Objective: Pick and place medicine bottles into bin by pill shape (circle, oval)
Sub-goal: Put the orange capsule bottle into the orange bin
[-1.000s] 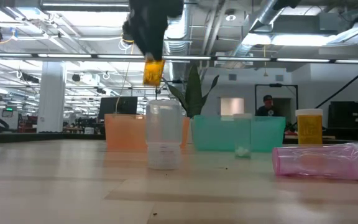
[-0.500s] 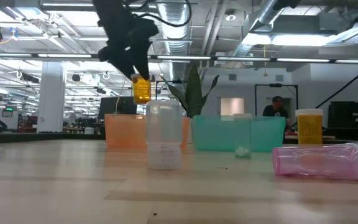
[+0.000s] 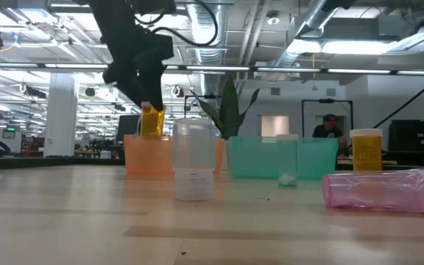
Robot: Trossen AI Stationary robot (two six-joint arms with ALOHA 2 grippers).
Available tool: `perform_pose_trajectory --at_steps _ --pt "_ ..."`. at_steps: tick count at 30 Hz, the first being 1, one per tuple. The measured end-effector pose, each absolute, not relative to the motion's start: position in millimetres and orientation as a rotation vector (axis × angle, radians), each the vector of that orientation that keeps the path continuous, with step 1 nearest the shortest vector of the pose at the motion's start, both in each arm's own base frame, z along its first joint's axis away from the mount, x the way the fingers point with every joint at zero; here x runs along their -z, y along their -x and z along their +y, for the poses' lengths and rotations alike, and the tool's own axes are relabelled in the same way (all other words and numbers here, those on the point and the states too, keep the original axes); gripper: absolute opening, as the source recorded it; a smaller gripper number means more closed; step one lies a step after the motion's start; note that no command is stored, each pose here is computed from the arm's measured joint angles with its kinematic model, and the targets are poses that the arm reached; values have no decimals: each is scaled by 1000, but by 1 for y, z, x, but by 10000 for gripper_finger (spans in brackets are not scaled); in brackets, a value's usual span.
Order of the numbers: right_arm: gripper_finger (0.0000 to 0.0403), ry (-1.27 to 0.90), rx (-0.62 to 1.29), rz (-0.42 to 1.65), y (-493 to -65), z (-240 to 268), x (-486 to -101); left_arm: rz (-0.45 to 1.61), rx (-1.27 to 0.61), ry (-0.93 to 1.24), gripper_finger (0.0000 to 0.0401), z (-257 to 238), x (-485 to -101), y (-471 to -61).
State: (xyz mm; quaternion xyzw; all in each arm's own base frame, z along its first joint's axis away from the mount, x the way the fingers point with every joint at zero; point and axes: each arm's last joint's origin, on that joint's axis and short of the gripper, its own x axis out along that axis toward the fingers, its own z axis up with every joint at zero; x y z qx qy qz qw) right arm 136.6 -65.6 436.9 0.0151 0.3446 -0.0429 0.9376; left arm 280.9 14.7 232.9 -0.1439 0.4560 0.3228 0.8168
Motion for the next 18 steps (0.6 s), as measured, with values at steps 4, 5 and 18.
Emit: perform_pose_trajectory --at_steps 4,5,18 --pt "270 -31 88 705 -137 -66 -437 982 -701 318 224 14 -222 -277" --pt "270 -31 88 705 -137 -66 -437 979 -706 320 224 15 -220 -277" --pt "270 -28 88 698 -137 -66 -437 954 -716 310 224 16 -213 -277"
